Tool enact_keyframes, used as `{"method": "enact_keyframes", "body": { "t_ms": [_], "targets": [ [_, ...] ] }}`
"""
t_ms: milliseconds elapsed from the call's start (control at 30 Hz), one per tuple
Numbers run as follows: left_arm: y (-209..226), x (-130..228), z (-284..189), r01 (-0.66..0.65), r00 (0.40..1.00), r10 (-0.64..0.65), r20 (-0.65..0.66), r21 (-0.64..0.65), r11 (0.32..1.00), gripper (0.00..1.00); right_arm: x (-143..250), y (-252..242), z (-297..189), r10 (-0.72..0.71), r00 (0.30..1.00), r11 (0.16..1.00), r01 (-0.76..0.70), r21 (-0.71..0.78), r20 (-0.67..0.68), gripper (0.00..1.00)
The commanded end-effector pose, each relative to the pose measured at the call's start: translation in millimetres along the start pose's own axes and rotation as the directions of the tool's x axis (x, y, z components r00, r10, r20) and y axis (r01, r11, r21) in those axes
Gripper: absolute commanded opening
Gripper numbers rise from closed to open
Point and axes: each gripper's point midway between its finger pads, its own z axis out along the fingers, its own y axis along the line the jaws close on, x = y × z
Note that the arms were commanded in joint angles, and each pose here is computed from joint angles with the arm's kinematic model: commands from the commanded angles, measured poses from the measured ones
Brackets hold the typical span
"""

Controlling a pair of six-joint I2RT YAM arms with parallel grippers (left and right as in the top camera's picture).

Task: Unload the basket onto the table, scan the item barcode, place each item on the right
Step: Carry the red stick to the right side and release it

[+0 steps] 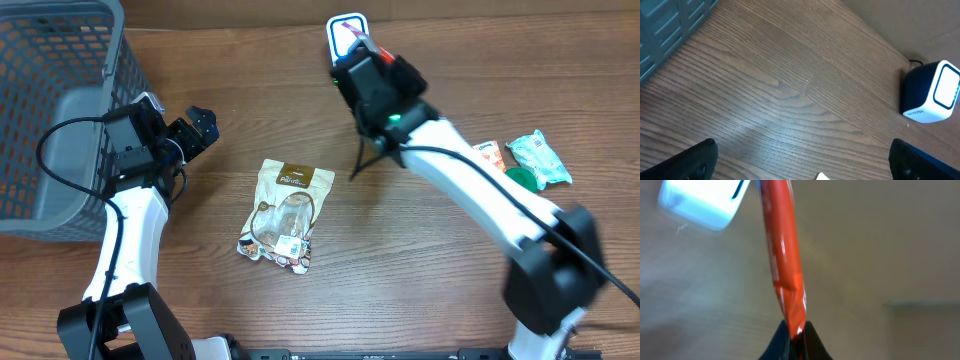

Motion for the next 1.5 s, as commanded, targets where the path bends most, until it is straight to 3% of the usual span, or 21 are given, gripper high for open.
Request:
{"method": "enact_keyframes", "body": {
  "t_ms": [0, 133, 200, 367, 567, 667, 767, 800, 967, 1167, 1233, 1333, 1467],
  "targets": [
    [1.6, -0.7, -2.1, 0.013, 1.000, -0.013, 0.008, -0.012, 1.000, 1.00, 30.1, 22.3, -11.0, 0.347, 0.920, 0.889, -0.385, -0.247, -0.184, 0.04],
    [1.8, -0.8, -2.1, 0.014, 1.000, -0.014, 0.008, -0.012, 1.000, 1.00, 102.3, 54.6, -19.1, 0.245, 0.828, 0.798, -0.468, -0.381, -0.504, 0.04],
    [1.6, -0.7, -2.1, 0.013, 1.000, -0.013, 0.008, -0.012, 1.000, 1.00, 126.8, 59.3, -15.7, 0.217, 0.791, 0.788, -0.488, -0.376, -0.572, 0.04],
    [1.6, -0.7, -2.1, 0.013, 1.000, -0.013, 0.008, -0.012, 1.000, 1.00, 184.9, 64.4, 2.1, 0.186, 0.709, 0.802, -0.510, -0.312, -0.680, 0.04],
    [1.8, -0.8, -2.1, 0.014, 1.000, -0.014, 0.008, -0.012, 1.000, 1.00, 220.5, 63.9, 15.7, 0.206, 0.649, 0.805, -0.538, -0.251, -0.732, 0.09],
    [1.8, -0.8, -2.1, 0.014, 1.000, -0.014, 0.008, -0.012, 1.000, 1.00, 230.2, 59.0, 23.3, 0.252, 0.625, 0.813, -0.551, -0.189, -0.739, 0.25],
    [1.6, -0.7, -2.1, 0.013, 1.000, -0.013, 0.008, -0.012, 1.000, 1.00, 234.8, 61.6, 27.7, 0.261, 0.623, 0.810, -0.557, -0.184, -0.737, 0.55],
    [1.8, -0.8, -2.1, 0.014, 1.000, -0.014, 0.008, -0.012, 1.000, 1.00, 235.2, 62.8, 29.4, 0.265, 0.626, 0.808, -0.559, -0.185, -0.734, 0.60],
    [1.8, -0.8, -2.1, 0.014, 1.000, -0.014, 0.008, -0.012, 1.000, 1.00, 225.7, 77.2, 32.0, 0.278, 0.633, 0.760, -0.604, -0.238, -0.722, 0.61],
    [1.8, -0.8, -2.1, 0.014, 1.000, -0.014, 0.008, -0.012, 1.000, 1.00, 179.3, 133.7, 10.0, 0.251, 0.647, 0.460, -0.734, -0.499, -0.720, 0.60],
    [1.8, -0.8, -2.1, 0.014, 1.000, -0.014, 0.008, -0.012, 1.000, 1.00, 168.0, 147.7, 6.3, 0.279, 0.626, 0.390, -0.767, -0.509, -0.728, 0.60],
    [1.8, -0.8, -2.1, 0.014, 1.000, -0.014, 0.008, -0.012, 1.000, 1.00, 154.9, 168.5, 5.6, 0.343, 0.592, 0.336, -0.802, -0.493, -0.729, 0.60],
    [1.9, -0.7, -2.1, 0.014, 1.000, -0.014, 0.008, -0.013, 1.000, 1.00, 129.8, 204.4, -10.8, 0.359, 0.674, 0.305, -0.739, -0.601, -0.646, 0.60]
  ]
}}
